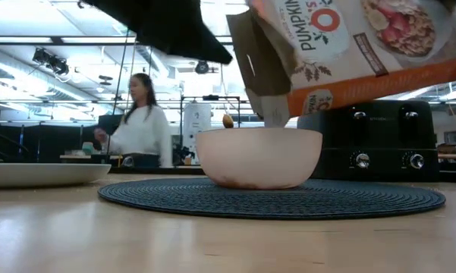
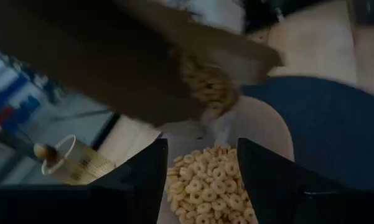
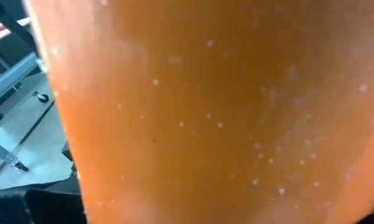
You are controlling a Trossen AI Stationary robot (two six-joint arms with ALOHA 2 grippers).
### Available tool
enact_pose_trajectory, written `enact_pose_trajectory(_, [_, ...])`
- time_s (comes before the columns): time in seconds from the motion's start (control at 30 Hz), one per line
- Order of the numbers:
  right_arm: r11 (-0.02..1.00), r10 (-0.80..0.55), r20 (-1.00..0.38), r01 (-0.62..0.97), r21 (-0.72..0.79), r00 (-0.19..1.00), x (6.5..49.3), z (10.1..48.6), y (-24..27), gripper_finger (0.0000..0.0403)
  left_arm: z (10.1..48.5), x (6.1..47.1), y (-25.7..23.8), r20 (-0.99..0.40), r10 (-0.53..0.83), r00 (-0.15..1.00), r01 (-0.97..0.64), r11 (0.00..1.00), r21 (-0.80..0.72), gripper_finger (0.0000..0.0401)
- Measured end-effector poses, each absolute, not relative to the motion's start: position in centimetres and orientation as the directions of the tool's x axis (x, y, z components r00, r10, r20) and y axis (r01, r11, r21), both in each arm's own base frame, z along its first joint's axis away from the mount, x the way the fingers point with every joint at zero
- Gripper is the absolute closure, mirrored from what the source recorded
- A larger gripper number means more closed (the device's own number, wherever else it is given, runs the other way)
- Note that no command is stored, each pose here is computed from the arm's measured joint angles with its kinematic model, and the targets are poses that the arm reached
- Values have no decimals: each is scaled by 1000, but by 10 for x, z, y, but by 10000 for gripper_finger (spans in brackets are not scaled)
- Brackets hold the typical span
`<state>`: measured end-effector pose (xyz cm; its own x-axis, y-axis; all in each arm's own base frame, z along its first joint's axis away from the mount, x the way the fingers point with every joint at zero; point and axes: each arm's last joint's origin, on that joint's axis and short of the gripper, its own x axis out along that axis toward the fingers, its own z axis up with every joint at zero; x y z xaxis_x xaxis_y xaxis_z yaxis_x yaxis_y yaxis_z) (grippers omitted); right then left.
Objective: Arrange a breakfast setting
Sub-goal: Pour the cereal into the orange bowl
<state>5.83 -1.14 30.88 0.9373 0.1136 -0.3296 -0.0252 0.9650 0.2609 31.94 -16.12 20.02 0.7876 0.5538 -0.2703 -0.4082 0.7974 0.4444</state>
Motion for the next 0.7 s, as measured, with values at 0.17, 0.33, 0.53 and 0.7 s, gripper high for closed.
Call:
enact_pose_trajectory(0.17, [964, 129, -326, -42, 261, 937, 58, 309, -11, 93, 229, 301, -149, -291, 565, 772, -484, 819, 308, 200])
enact_pose_trajectory(0.33, [974, 133, -258, -78, 212, 957, 52, 314, -8, 93, 240, 294, -146, -277, 556, 784, -511, 831, 220, 200])
enact_pose_trajectory(0.53, [982, 114, -152, -88, 170, 982, 31, 318, 2, 95, 228, 292, -142, -198, 534, 822, -525, 845, 98, 200])
enact_pose_trajectory(0.7, [984, 115, -68, -105, 143, 991, 16, 319, 9, 95, 203, 287, -120, -113, 459, 881, -469, 878, -94, 200])
